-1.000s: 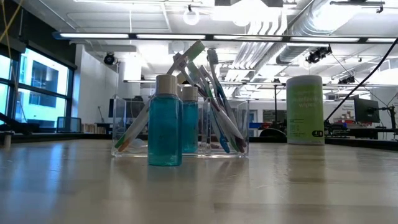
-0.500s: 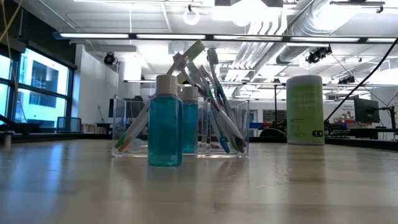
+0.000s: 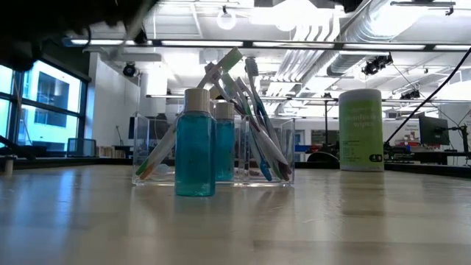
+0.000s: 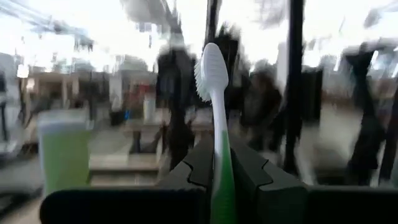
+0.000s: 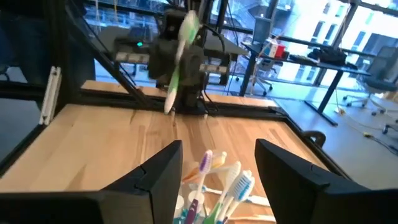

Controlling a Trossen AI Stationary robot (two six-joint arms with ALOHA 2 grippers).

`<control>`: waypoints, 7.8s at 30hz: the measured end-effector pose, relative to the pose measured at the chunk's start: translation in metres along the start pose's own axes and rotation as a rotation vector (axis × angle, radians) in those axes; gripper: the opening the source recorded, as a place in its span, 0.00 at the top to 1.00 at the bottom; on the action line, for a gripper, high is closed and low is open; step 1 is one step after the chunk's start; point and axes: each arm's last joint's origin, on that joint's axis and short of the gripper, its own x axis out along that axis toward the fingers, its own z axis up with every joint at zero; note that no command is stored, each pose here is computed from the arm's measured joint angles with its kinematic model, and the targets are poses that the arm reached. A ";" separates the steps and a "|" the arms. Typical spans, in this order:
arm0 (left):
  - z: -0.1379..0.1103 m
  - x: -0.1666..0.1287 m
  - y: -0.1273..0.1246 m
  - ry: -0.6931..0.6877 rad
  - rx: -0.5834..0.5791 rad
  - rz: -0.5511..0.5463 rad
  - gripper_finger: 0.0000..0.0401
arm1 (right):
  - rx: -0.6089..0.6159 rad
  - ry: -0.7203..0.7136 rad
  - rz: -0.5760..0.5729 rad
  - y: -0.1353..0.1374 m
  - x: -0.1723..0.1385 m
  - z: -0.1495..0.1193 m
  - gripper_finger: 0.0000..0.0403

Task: Pick & Place toothbrushing station
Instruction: Put the green toothbrush into the transparent organizer, then put the blue toothbrush into the transparent organizer

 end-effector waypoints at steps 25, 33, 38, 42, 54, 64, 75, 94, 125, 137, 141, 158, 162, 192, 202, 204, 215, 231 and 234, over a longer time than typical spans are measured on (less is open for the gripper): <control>-0.049 0.043 0.025 0.094 -0.092 0.016 0.94 | 0.016 0.019 -0.006 -0.002 0.002 -0.002 0.52; -0.060 0.038 0.019 0.136 -0.109 0.000 0.93 | 0.008 0.031 -0.005 -0.002 0.002 -0.004 0.52; -0.064 0.035 0.010 0.155 -0.091 0.042 0.93 | 0.009 0.030 0.002 -0.002 0.002 -0.004 0.52; -0.065 0.035 0.010 0.156 -0.086 0.057 0.93 | 0.012 0.028 0.034 -0.001 0.002 -0.003 0.52; -0.072 0.035 0.018 0.175 -0.122 0.090 0.93 | 0.036 0.021 0.044 0.000 0.002 -0.003 0.52; -0.080 0.029 0.005 0.214 -0.123 0.055 0.93 | 0.014 0.024 0.044 0.000 0.002 -0.003 0.52; -0.090 0.025 0.002 0.309 -0.074 0.060 0.93 | 0.000 0.024 0.041 -0.001 0.002 -0.003 0.52; -0.085 0.014 -0.018 0.306 0.077 0.214 0.71 | -0.023 0.024 0.041 -0.001 0.002 -0.003 0.52; 0.003 -0.006 -0.044 0.273 0.114 0.565 0.69 | -0.054 0.148 -0.046 -0.006 0.000 -0.016 0.52; 0.028 0.004 -0.001 0.291 0.175 0.700 0.69 | -0.016 0.147 -0.076 -0.013 0.005 -0.016 0.52; 0.024 -0.001 0.009 0.367 0.126 0.644 0.69 | -0.017 0.147 -0.076 -0.013 0.005 -0.016 0.52; -0.019 -0.012 0.072 0.782 -0.457 0.641 0.69 | -0.008 0.154 -0.109 -0.022 0.010 -0.017 0.52; -0.021 -0.014 0.077 0.838 -0.523 0.625 0.69 | -0.005 0.156 -0.126 -0.026 0.012 -0.017 0.52; -0.060 0.019 0.068 0.963 -0.453 0.659 0.69 | 0.033 0.153 -0.126 -0.031 0.015 -0.017 0.52; -0.074 0.026 0.075 1.021 -0.466 0.719 0.69 | 0.024 0.166 -0.125 -0.031 0.015 -0.018 0.52; -0.075 0.026 0.074 1.021 -0.485 0.723 0.69 | 0.023 0.168 -0.125 -0.031 0.015 -0.018 0.52; -0.076 0.023 0.075 1.053 -0.487 0.738 0.69 | 0.024 0.165 -0.125 -0.031 0.015 -0.018 0.52; -0.077 0.021 0.074 1.088 -0.478 0.734 0.69 | 0.025 0.165 -0.125 -0.031 0.015 -0.018 0.52; -0.074 0.026 0.073 1.074 -0.480 0.709 0.69 | 0.024 0.165 -0.126 -0.031 0.015 -0.018 0.52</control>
